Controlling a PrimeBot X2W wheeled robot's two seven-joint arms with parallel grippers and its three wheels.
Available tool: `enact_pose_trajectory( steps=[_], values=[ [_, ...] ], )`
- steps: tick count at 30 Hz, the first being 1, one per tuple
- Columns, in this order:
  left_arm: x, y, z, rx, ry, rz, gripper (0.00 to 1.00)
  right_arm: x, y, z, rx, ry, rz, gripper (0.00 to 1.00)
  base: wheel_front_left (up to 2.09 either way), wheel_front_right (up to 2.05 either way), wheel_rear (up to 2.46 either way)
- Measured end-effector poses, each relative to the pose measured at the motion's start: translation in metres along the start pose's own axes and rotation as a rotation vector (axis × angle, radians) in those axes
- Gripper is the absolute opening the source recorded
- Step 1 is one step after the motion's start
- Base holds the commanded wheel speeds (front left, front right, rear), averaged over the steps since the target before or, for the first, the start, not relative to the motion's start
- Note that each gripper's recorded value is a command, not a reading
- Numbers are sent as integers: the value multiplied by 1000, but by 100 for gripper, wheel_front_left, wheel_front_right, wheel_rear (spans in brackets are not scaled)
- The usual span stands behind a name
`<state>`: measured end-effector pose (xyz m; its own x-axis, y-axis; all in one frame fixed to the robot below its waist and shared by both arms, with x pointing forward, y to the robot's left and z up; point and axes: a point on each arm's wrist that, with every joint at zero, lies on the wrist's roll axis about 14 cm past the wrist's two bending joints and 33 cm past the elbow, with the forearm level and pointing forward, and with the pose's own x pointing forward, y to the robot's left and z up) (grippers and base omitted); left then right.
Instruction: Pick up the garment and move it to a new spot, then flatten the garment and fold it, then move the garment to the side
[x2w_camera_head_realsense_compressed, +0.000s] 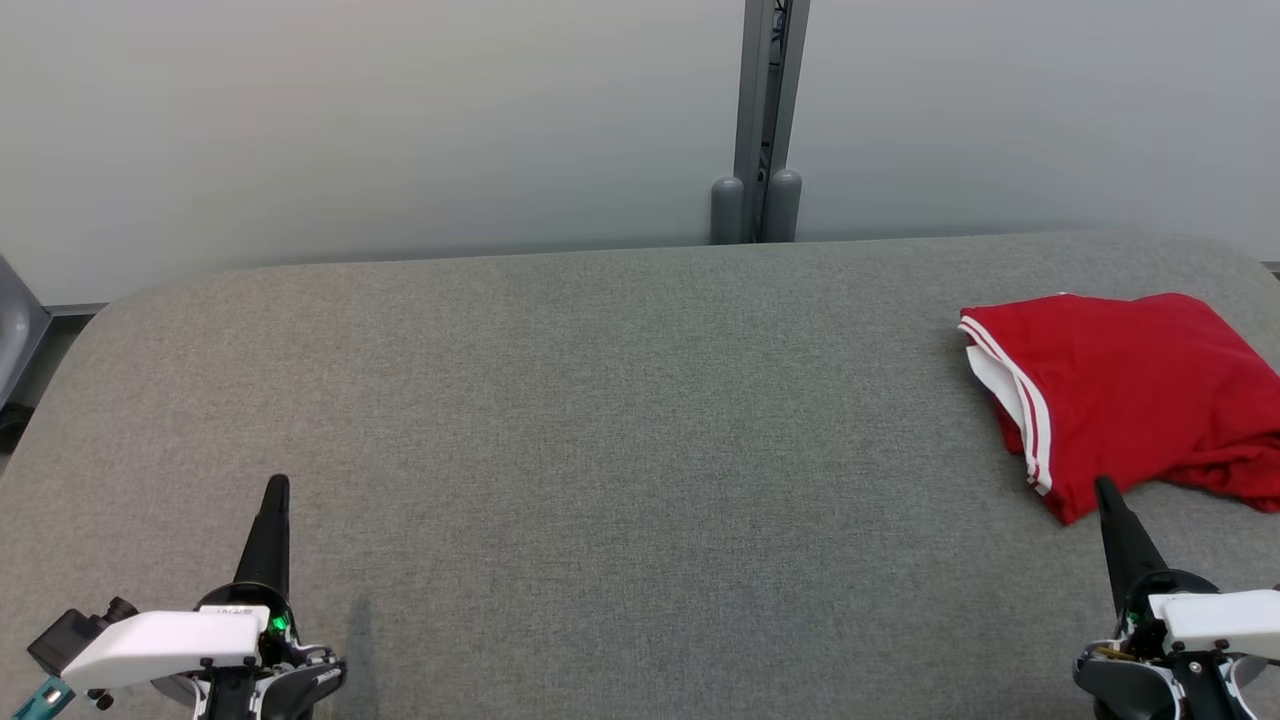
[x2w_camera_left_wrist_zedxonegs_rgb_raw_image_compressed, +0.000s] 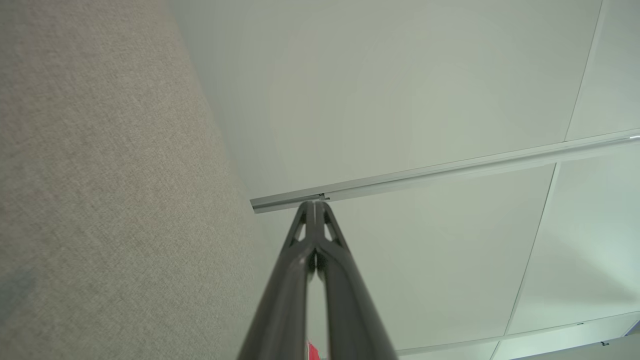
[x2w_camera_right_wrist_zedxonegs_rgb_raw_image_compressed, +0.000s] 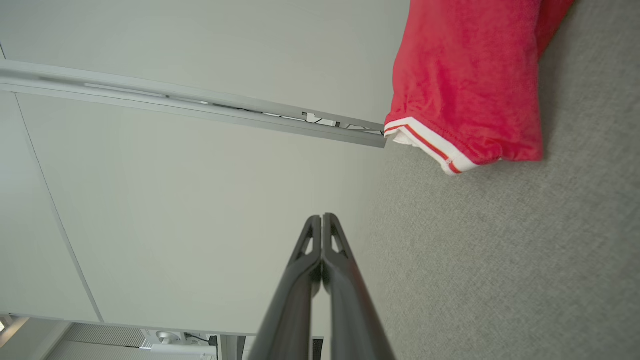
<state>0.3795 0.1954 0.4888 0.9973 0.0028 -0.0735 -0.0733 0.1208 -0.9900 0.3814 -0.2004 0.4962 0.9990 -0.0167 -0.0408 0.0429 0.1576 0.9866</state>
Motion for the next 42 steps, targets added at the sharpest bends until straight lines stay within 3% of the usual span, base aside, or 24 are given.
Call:
enact_pose_trajectory(
  steps=[22,42],
  values=[
    [7,-14,5,-128,0,-60,0,6,9,-1,166,16,34,0,0,0,0],
    [7,-15,5,-128,0,-62,0,7,9,-1,166,15,36,0,0,0,0]
  ],
)
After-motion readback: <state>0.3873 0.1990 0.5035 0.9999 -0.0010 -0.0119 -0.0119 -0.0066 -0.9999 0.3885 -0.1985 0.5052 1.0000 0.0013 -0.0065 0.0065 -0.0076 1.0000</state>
